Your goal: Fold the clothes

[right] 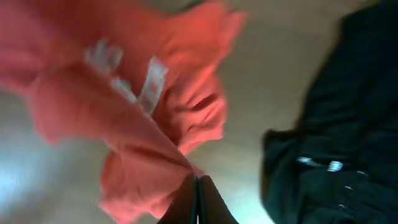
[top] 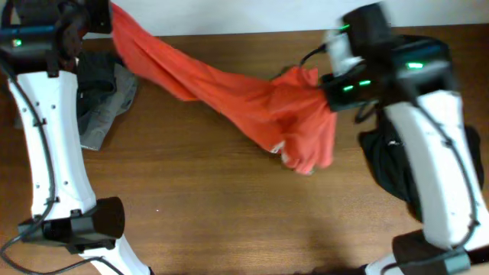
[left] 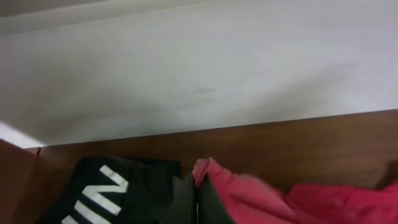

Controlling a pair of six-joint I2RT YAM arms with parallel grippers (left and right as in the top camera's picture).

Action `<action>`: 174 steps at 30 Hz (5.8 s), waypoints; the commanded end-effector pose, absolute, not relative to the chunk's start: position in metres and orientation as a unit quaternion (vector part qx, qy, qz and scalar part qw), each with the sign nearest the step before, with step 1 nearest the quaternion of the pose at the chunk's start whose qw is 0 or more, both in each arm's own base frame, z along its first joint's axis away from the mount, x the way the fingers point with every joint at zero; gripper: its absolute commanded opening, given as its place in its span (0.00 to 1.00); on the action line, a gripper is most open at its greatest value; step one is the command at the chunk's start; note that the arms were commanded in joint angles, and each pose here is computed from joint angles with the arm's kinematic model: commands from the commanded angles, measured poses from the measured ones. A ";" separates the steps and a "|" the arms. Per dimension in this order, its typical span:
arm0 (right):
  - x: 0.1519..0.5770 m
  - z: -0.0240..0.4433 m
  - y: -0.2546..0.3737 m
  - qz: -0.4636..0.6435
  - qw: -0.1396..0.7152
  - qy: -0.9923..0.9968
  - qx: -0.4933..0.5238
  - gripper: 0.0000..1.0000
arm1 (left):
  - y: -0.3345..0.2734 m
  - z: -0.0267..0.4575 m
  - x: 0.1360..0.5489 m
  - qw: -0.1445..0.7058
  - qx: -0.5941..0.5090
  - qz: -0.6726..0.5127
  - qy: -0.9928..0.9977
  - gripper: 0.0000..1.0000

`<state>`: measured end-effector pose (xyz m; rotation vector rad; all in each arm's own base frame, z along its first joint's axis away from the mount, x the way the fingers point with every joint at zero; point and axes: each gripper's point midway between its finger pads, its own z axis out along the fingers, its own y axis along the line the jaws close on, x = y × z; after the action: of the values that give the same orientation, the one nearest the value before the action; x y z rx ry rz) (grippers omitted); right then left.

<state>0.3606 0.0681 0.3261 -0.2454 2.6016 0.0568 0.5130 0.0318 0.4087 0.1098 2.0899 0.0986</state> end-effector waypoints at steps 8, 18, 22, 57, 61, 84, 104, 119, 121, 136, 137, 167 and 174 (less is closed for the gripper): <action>0.314 0.437 0.009 0.038 0.414 0.910 -0.019 0.04 | 0.030 0.497 0.445 0.574 0.026 0.043 0.817 0.01; 0.238 0.493 0.010 0.030 0.498 0.866 -0.023 0.04 | 0.020 0.576 0.317 0.647 0.027 0.051 0.761 0.01; 0.199 0.513 0.011 0.028 0.540 0.841 -0.025 0.04 | 0.017 0.582 0.282 0.651 0.027 0.052 0.756 0.01; 0.480 0.259 0.007 0.047 0.235 0.970 -0.034 0.04 | 0.016 0.248 0.534 0.302 0.036 -0.028 0.952 0.01; 0.536 0.196 0.006 0.050 0.235 0.970 -0.035 0.04 | 0.005 0.180 0.569 0.275 0.046 -0.037 0.960 0.01; 0.545 0.121 0.026 0.092 0.162 0.982 0.025 0.64 | -0.047 0.098 0.624 0.298 0.088 -0.046 0.949 0.01; 0.529 0.040 0.041 0.006 0.114 0.988 0.108 0.27 | -0.045 0.094 0.620 0.287 0.089 -0.040 0.953 0.01; 0.552 0.131 -0.014 0.002 0.190 0.975 0.119 0.04 | -0.032 0.122 0.635 0.328 0.088 -0.032 0.940 0.01; 0.561 0.156 -0.029 0.002 0.223 0.967 0.123 0.04 | -0.027 0.133 0.639 0.342 0.084 -0.030 0.936 0.01; 0.611 0.176 -0.080 0.000 0.336 0.932 0.137 0.04 | -0.002 0.168 0.666 0.413 0.058 0.019 0.909 0.01; 0.611 0.174 -0.080 0.000 0.333 0.933 0.137 0.04 | 0.000 0.168 0.666 0.413 0.055 0.026 0.909 0.01; 0.451 0.198 -0.045 0.096 0.087 0.988 0.081 0.04 | 0.032 0.161 0.574 0.246 0.037 0.062 0.967 0.01; 0.450 0.196 -0.034 0.109 0.081 0.988 0.073 0.04 | 0.031 0.177 0.556 0.232 0.038 0.060 0.970 0.01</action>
<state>0.4530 -0.0422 0.1822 0.2636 2.9795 0.3027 0.5626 0.0277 0.1338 0.1004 2.7309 0.1479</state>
